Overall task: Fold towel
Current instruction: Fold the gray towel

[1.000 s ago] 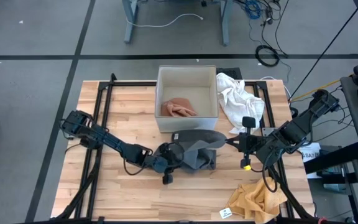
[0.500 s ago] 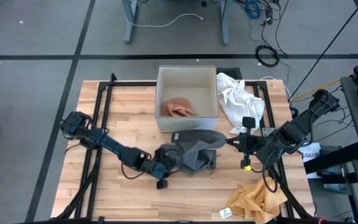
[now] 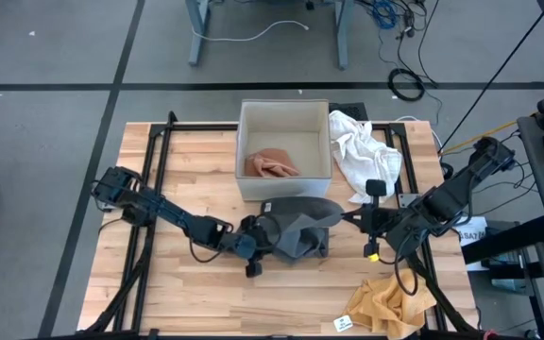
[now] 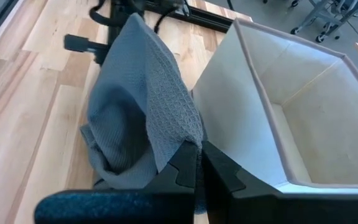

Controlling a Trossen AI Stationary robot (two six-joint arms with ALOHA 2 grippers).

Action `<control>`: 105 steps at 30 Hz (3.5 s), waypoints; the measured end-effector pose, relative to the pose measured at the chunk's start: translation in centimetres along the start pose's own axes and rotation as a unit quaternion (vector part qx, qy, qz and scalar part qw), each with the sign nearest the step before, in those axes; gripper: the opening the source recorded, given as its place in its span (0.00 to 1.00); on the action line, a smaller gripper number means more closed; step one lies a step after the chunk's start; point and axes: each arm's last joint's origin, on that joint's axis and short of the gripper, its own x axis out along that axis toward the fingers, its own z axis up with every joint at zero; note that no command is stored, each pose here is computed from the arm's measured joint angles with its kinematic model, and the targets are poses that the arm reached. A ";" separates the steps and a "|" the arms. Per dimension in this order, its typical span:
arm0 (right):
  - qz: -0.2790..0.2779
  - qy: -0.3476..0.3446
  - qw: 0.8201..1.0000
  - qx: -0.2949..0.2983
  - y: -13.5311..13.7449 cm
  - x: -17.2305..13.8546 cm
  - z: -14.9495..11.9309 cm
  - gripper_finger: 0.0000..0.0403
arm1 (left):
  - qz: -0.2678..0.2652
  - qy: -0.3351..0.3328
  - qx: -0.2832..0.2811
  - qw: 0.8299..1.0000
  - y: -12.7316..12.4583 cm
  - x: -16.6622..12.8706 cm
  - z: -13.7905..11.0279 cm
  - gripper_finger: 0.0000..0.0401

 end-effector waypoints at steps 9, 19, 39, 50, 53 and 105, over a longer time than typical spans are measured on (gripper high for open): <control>0.000 0.003 1.000 -0.003 0.2 0.2 0.0 0.00 | -0.018 0.063 0.001 0.998 0.1 -0.1 -1.1 0.28; 0.001 0.003 1.000 -0.003 0.2 0.2 0.0 0.00 | 0.002 -0.003 0.008 1.000 0.3 0.1 0.2 0.28; 0.001 0.005 1.000 -0.004 0.2 0.2 0.0 0.00 | -0.032 -0.029 0.023 0.999 0.4 2.6 -0.2 0.08; 0.001 0.003 1.000 -0.004 0.2 0.2 0.0 0.00 | -0.039 -0.037 0.062 0.997 0.4 -1.2 1.8 0.00; 0.001 0.003 1.000 -0.006 0.2 0.2 0.0 0.00 | -0.028 -0.058 0.077 0.995 0.3 -4.1 3.1 0.00; 0.016 -0.010 1.000 0.000 0.3 0.2 0.4 0.00 | 0.012 -0.053 0.163 0.985 0.9 -1.7 2.3 0.02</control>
